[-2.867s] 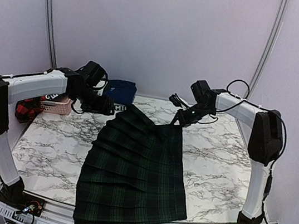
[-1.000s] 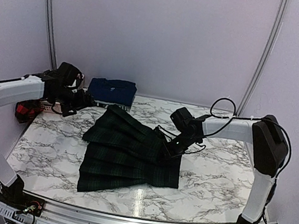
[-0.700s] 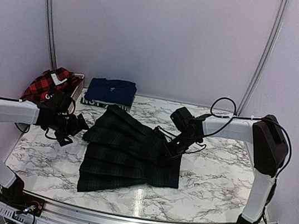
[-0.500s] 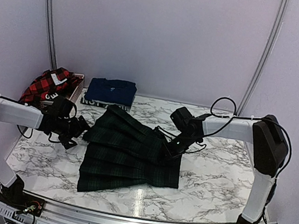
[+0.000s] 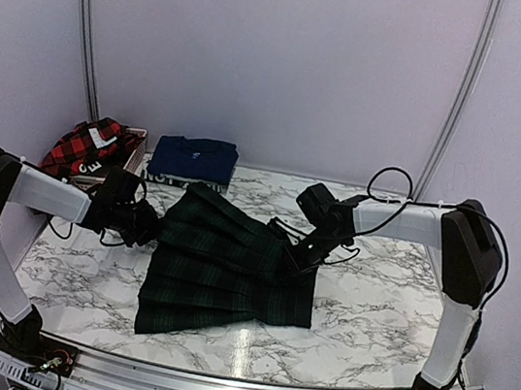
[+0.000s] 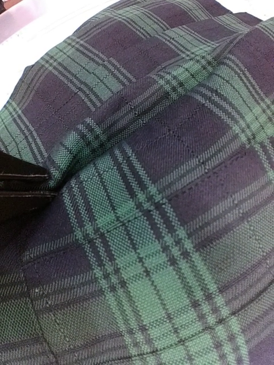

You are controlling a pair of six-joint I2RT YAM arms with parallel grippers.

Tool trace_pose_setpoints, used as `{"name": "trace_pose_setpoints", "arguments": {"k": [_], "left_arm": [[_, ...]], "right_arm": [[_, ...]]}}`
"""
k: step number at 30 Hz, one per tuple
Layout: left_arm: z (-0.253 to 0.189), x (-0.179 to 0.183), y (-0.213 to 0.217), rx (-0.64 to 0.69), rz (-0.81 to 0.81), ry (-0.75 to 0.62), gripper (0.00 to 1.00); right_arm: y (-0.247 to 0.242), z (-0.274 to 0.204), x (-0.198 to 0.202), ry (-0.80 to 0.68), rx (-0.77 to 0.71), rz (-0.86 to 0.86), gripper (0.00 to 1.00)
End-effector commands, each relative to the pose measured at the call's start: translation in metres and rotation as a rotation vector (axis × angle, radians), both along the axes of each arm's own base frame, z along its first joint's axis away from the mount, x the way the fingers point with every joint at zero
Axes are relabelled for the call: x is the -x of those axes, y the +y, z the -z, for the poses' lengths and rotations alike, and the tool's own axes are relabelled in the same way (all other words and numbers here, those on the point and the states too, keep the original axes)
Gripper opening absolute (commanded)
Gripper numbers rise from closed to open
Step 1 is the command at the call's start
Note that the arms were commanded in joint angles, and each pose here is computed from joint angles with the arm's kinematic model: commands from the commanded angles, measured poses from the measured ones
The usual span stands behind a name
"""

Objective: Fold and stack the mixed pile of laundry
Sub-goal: Pick up the rectangle-folded skirt from the center of the board, then fold the rectangle-folded skirt at the center of the board.

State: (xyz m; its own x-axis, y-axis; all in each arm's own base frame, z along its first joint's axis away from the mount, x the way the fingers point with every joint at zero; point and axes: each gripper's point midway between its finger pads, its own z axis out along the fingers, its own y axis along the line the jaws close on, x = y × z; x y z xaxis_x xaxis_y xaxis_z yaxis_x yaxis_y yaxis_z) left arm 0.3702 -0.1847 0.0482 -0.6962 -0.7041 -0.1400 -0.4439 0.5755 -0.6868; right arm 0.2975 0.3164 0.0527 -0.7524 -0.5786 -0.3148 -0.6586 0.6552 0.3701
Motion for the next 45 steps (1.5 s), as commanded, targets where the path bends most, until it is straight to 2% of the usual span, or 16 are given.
{"name": "trace_pose_setpoints", "arguments": {"k": [1,5,9,13,20,24,28,32,36,37,38,40,41,44,45], "left_arm": [[-0.045,-0.015,0.007,-0.021,-0.038,-0.119,0.26],[-0.078,-0.018,0.011,-0.050,-0.035,-0.173,0.01],[-0.113,-0.022,0.004,-0.034,0.008,-0.227,0.00],[-0.139,-0.010,0.001,0.003,0.035,-0.239,0.00],[-0.172,0.046,-0.002,0.014,0.157,-0.269,0.00],[-0.148,0.095,-0.017,0.006,0.260,-0.211,0.00],[-0.077,0.146,-0.021,-0.018,0.299,-0.067,0.00],[-0.017,0.173,-0.002,-0.066,0.268,0.022,0.00],[0.013,0.185,0.008,-0.078,0.256,0.060,0.00],[0.012,0.185,0.006,-0.078,0.271,0.051,0.03],[0.007,0.184,0.003,-0.075,0.291,0.034,0.10],[-0.008,0.180,-0.003,-0.067,0.332,-0.018,0.32],[-0.018,0.177,-0.005,-0.072,0.351,-0.051,0.41],[-0.048,0.168,0.000,-0.121,0.356,-0.145,0.61],[-0.058,0.165,0.003,-0.141,0.358,-0.177,0.69]], "right_arm": [[0.002,-0.018,-0.018,-0.061,-0.001,0.017,0.00],[-0.001,-0.041,-0.032,-0.127,0.001,0.046,0.00],[-0.008,-0.068,-0.046,-0.193,0.010,0.087,0.00],[-0.016,-0.098,-0.048,-0.247,0.016,0.120,0.00],[-0.037,-0.125,-0.015,-0.239,-0.008,0.132,0.00],[-0.049,-0.107,0.020,-0.154,-0.021,0.145,0.00],[-0.049,-0.062,0.056,-0.075,-0.021,0.142,0.00],[-0.053,-0.002,0.091,0.009,0.027,0.124,0.00],[-0.046,0.013,0.112,0.072,0.011,0.087,0.00],[-0.044,0.010,0.114,0.073,0.001,0.078,0.00],[-0.044,0.004,0.114,0.069,-0.006,0.069,0.07],[-0.042,-0.015,0.110,0.035,-0.020,0.054,0.31],[-0.041,-0.027,0.108,0.012,-0.033,0.047,0.40],[-0.035,-0.066,0.099,-0.052,-0.092,0.033,0.59],[-0.036,-0.074,0.095,-0.060,-0.103,0.046,0.61]]}}
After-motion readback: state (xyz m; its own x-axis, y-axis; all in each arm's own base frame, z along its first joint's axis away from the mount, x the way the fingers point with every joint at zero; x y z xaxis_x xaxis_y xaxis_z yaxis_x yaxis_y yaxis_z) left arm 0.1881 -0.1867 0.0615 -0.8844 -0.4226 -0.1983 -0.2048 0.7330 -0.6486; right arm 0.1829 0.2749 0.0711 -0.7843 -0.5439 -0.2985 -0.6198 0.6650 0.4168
